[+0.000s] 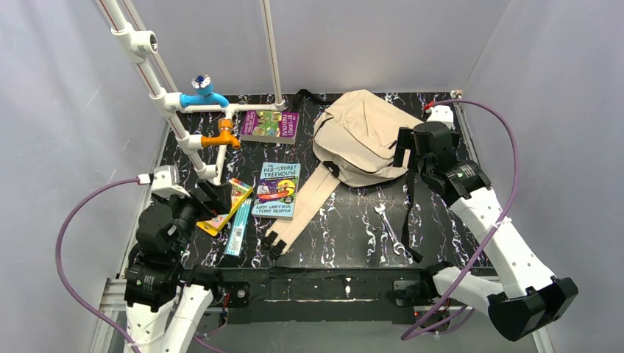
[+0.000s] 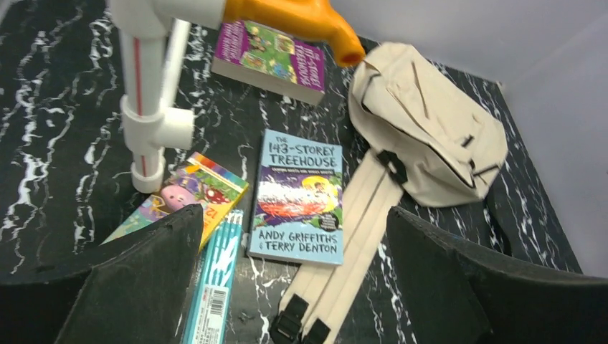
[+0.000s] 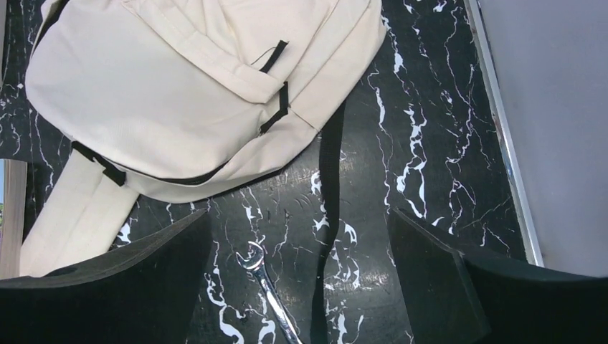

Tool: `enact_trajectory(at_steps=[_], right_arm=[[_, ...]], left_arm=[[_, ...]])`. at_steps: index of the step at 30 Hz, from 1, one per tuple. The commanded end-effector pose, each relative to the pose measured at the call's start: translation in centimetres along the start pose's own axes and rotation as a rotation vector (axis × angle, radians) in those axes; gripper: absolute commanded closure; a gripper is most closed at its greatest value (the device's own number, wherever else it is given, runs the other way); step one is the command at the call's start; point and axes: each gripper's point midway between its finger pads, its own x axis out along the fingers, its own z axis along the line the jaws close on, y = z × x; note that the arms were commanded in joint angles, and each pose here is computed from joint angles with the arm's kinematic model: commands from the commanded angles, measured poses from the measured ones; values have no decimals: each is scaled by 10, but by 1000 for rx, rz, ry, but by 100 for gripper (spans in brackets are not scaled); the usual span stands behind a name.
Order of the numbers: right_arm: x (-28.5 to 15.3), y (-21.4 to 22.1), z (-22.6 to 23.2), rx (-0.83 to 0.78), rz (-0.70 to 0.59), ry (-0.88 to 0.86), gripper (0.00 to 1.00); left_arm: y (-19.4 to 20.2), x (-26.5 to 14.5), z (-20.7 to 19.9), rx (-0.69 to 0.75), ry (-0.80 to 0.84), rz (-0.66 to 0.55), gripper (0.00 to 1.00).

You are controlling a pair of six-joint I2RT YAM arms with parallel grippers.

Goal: Pack the student bag
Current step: Unzip the student bag at the center of the board.

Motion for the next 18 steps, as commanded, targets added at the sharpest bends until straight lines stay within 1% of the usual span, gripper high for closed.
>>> enact_trajectory(at_steps=[1, 4, 7, 9, 12, 16, 17, 18], right_arm=[[8, -6, 12, -3, -20, -36, 0], [19, -9, 42, 14, -29, -160, 0], [35, -8, 66, 38, -25, -236, 0], [48, -5, 79, 42, 1, -269, 0], [71, 2, 92, 69, 76, -333, 0], [105, 19, 104, 176, 212, -456, 0], [113, 23, 106, 200, 245, -466, 6], [118, 23, 106, 218, 262, -460, 8]], left_arm=[[15, -9, -27, 58, 179, 65, 1], [23, -12, -42, 74, 267, 110, 1], [38, -13, -62, 53, 381, 202, 1], [49, -12, -74, 19, 443, 277, 1], [64, -12, -91, -44, 533, 387, 1], [86, -8, -104, -149, 597, 525, 1], [93, -6, -105, -179, 596, 564, 1], [102, -6, -108, -205, 608, 608, 1]])
